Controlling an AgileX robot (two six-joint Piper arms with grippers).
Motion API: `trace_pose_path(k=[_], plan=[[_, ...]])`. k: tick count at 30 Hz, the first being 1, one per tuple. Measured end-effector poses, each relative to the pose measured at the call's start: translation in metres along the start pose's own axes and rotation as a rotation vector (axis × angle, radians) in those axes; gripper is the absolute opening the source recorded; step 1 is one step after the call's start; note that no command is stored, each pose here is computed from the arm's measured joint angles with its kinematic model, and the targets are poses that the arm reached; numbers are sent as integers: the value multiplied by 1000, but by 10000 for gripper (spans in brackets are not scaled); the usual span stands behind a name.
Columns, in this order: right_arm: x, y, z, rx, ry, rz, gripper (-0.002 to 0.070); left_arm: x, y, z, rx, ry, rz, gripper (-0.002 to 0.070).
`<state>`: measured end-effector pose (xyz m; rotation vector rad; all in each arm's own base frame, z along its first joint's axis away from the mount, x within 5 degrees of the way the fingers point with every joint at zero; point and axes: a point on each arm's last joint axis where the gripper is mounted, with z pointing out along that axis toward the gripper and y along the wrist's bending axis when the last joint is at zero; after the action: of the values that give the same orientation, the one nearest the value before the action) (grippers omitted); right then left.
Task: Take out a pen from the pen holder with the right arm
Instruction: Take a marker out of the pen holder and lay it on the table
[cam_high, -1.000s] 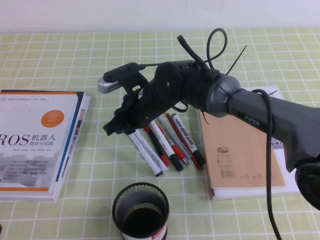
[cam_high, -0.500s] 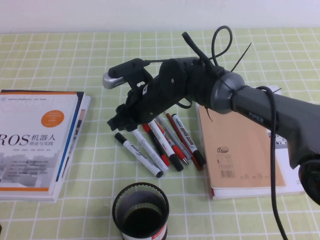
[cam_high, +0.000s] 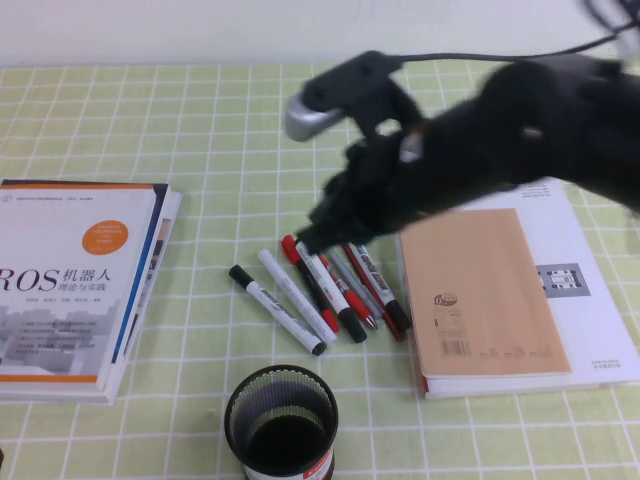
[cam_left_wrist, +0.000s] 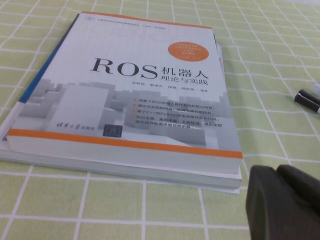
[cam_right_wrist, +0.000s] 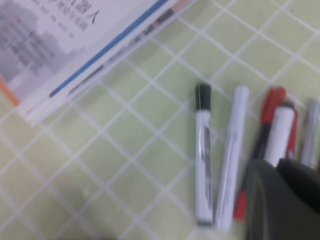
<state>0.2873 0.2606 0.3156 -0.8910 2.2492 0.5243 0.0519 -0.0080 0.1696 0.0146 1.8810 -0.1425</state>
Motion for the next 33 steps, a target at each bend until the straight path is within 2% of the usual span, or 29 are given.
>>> trace_pose_path(k=[6, 12, 22, 33], plan=[[45, 8, -67, 19, -21, -22, -11, 0, 0, 0, 0, 0, 0, -8], [96, 13, -109, 28, -56, 11, -12, 0, 0, 0, 0, 0, 0, -8], [162, 19, -137, 12, 1, 23, -12, 0, 0, 0, 0, 0, 0, -8], [186, 17, -149, 48, -35, -23, -12, 0, 0, 0, 0, 0, 0, -8]])
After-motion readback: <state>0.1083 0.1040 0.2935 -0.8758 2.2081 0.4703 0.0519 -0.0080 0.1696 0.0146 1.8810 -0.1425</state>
